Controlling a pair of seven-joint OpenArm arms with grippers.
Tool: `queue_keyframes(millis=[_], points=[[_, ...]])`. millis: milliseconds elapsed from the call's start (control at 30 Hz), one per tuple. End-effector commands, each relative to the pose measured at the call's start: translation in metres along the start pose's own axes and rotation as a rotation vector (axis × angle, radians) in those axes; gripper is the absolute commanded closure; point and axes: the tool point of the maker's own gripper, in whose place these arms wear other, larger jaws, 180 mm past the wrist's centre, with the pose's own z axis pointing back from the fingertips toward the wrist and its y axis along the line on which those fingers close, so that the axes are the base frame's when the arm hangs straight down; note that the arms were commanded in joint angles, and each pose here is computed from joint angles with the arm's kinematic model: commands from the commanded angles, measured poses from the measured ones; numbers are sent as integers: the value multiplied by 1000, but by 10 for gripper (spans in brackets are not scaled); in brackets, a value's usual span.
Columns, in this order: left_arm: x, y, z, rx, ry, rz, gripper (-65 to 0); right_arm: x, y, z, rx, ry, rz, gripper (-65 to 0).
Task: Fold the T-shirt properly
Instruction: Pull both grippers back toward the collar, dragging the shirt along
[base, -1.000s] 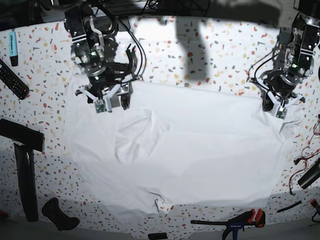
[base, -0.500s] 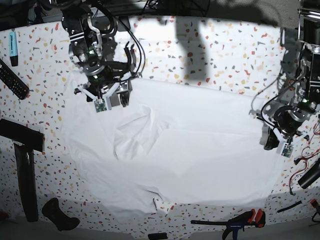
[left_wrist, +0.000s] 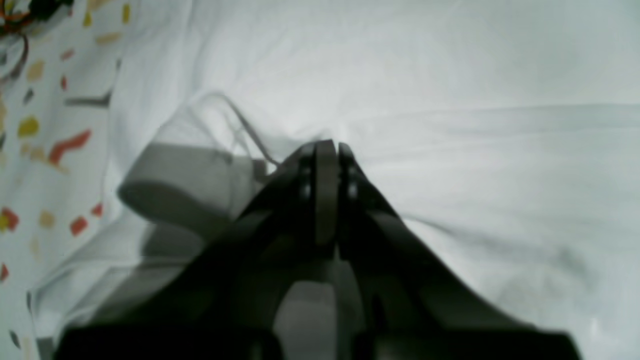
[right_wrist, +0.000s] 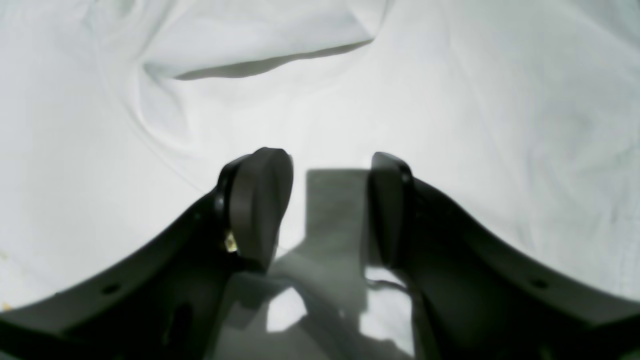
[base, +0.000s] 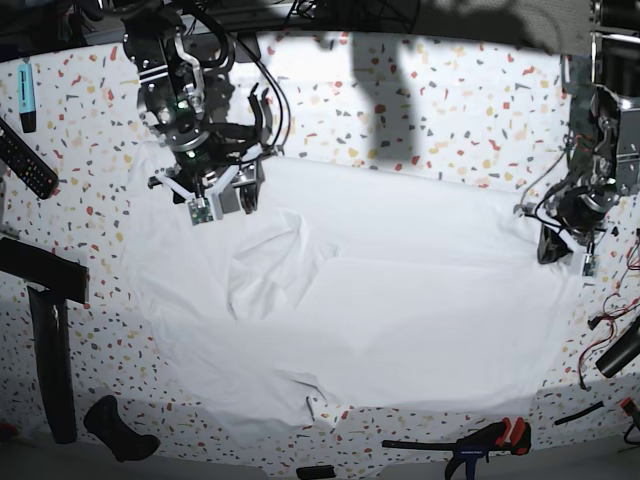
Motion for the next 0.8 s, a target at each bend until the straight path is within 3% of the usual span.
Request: queue_keyframes(millis=[0, 400, 767], points=[[-49, 0, 9, 0, 189, -35, 0, -39, -2, 6, -4, 168, 22, -301], [-124, -28, 55, -25, 348, -63, 0, -22, 3, 20, 14, 150, 52, -302], [-168, -35, 120, 18, 417, -35, 0, -49, 3, 35, 26, 214, 64, -302]])
